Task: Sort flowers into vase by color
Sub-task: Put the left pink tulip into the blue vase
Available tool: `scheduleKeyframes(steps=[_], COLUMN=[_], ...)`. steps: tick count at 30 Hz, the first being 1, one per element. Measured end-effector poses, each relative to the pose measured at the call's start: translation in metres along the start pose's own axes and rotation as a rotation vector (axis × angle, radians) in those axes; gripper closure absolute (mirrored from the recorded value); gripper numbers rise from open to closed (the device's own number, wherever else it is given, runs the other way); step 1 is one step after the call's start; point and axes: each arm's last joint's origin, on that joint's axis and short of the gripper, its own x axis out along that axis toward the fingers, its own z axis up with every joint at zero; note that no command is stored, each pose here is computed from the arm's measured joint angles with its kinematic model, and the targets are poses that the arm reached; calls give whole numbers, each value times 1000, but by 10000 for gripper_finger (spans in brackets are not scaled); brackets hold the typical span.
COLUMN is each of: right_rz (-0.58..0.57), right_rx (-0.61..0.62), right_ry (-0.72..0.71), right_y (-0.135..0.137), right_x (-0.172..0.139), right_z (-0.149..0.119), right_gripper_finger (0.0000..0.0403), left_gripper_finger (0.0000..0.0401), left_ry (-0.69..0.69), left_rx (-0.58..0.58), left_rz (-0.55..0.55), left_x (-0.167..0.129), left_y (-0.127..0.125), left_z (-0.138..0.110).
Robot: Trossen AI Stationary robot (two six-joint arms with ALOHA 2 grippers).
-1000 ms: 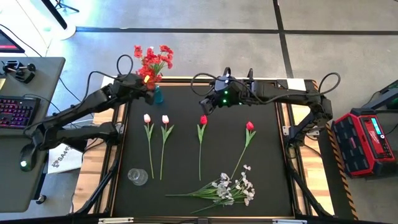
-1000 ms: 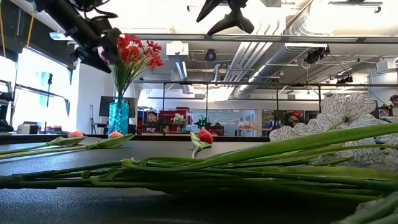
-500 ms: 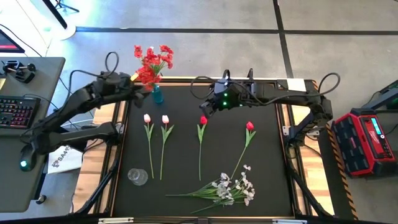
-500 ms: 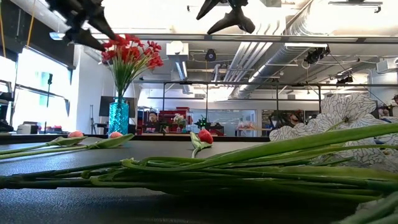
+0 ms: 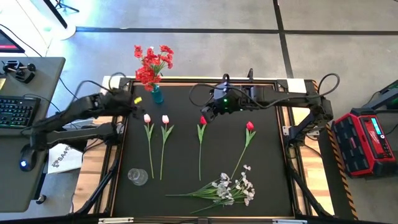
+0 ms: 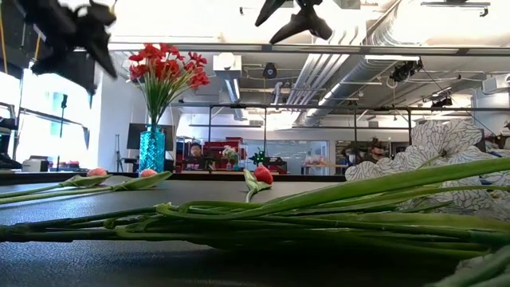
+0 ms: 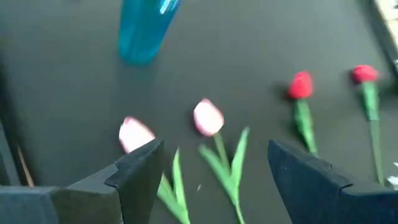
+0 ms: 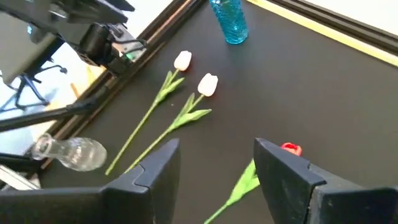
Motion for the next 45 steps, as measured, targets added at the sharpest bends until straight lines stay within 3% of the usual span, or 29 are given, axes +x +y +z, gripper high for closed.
scheduleKeyframes(steps=[4, 7, 16, 27, 39, 45], right_rz=[-40, -64, -86, -116, -265, -291], right_rx=[-3, -1, -14, -38, -74, -87], right_ry=[42, 67, 73, 95, 108, 110], right_y=[-5, -8, -9, -11, -17, -19], right_x=[0, 0, 0, -1, -4, -4], right_z=[-3, -5, -7, -9, -17, -19], right_gripper_finger=[214, 214, 214, 214, 214, 214], left_gripper_finger=[131, 131, 131, 131, 131, 167], left_ry=[72, 85, 163, 190, 230, 254], left_rx=[-126, -156, -163, -160, -136, -129], left_rz=[68, 88, 233, 284, 375, 447], left_x=[29, 45, 77, 100, 130, 141], left_y=[9, 12, 22, 15, 9, 12], left_z=[-18, -25, -40, -39, -42, -46])
